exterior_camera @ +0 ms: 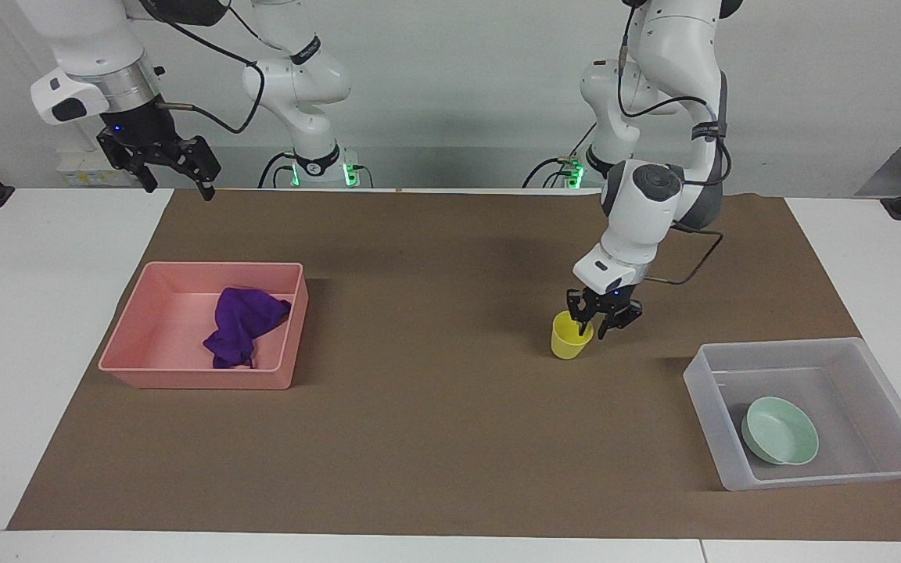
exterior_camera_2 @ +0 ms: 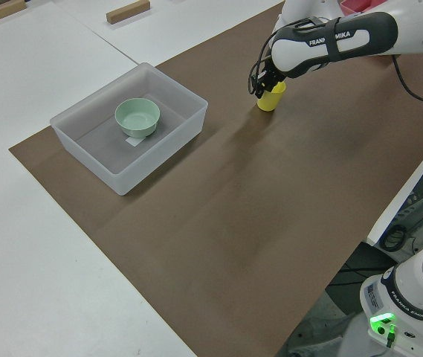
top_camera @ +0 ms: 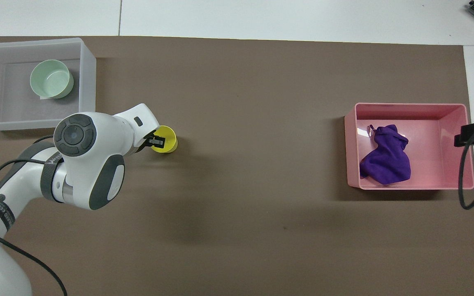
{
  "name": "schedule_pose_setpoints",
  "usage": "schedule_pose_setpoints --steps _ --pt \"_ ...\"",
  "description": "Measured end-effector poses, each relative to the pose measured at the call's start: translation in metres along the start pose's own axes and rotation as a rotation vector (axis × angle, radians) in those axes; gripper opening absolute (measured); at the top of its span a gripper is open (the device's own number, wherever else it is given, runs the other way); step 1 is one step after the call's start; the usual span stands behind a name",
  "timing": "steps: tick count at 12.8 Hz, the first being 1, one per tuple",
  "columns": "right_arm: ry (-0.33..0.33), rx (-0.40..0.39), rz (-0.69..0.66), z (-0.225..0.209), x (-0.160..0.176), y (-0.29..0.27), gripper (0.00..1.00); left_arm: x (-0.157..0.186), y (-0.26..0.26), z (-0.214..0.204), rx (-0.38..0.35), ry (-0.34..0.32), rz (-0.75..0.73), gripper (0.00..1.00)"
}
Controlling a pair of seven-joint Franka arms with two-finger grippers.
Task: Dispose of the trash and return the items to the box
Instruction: 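Carry the yellow cup with the left gripper into the clear box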
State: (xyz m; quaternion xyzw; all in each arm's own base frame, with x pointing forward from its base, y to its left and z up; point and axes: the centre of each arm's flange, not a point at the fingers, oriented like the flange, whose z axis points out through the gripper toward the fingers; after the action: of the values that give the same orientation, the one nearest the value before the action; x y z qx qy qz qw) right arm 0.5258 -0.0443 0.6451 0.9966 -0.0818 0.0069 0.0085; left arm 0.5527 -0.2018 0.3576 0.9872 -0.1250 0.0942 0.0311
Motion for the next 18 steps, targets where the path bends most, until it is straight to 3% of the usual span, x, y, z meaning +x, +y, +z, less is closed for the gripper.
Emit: schedule_pose_setpoints --steps 1,2,4,7,12,18 --pt "0.000 -0.001 -0.004 0.000 0.000 -0.002 1.00 0.001 0.000 -0.001 0.000 0.004 0.000 0.08" --pt "0.000 -0.002 -0.006 0.000 0.000 -0.004 1.00 0.002 0.000 -0.004 -0.001 0.010 -0.002 0.03" --pt "-0.007 -0.003 -0.011 -0.001 -0.002 -0.006 1.00 0.007 -0.008 -0.015 0.002 0.022 -0.015 0.03" --pt "-0.021 -0.004 -0.013 -0.010 -0.007 -0.007 1.00 0.031 -0.041 -0.063 0.016 0.014 -0.074 0.03" --pt "-0.022 -0.005 -0.021 -0.008 -0.007 -0.011 1.00 0.063 -0.144 -0.137 0.053 0.124 -0.203 0.03" --pt "-0.016 -0.004 -0.026 -0.005 -0.006 -0.014 1.00 0.070 -0.268 -0.159 0.117 0.173 -0.248 0.03"
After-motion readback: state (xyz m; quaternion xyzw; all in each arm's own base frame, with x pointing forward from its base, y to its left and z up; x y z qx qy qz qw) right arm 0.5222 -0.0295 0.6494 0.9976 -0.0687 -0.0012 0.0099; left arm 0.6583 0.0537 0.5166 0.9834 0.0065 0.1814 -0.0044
